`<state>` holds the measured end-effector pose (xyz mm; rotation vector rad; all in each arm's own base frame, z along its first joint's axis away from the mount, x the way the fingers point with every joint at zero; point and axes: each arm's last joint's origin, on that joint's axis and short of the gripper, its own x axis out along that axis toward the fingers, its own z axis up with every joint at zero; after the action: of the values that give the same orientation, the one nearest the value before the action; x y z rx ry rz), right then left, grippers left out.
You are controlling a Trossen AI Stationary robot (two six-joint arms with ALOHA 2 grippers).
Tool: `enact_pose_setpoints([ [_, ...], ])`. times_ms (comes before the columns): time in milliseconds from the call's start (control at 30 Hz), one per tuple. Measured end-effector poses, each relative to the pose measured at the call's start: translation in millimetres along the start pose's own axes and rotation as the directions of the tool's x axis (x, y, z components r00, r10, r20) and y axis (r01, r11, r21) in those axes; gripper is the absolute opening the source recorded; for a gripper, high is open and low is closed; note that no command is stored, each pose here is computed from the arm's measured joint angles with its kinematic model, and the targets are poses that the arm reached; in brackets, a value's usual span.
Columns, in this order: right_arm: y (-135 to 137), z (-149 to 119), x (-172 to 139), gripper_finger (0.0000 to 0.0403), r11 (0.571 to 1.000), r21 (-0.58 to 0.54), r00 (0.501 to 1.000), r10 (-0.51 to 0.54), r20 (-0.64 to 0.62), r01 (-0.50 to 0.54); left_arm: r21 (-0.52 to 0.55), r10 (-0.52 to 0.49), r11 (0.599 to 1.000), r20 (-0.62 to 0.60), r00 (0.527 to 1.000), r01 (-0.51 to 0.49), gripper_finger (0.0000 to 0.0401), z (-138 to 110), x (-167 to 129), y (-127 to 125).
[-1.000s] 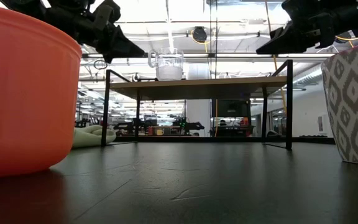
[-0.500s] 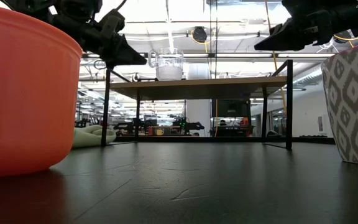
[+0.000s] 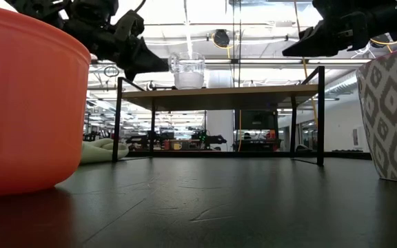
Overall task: Stack small to large cups/mugs on shelf
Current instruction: Put the transparent mug on the shelf
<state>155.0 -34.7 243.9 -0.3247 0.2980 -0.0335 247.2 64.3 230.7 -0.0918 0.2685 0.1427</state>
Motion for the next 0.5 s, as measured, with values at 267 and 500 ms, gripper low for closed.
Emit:
enact_pose_setpoints([
  [267,2,-7,2,0.0,1.0,0.002,1.0,0.005,-0.01,-0.005,0.026,-0.023,0.999,0.003,1.0,0.022,0.0,13,2,-11],
  [500,3,-8,2,0.0,1.0,0.007,1.0,0.006,-0.015,-0.006,0.038,0.019,0.999,-0.049,0.999,-0.017,0.0,17,2,-11],
])
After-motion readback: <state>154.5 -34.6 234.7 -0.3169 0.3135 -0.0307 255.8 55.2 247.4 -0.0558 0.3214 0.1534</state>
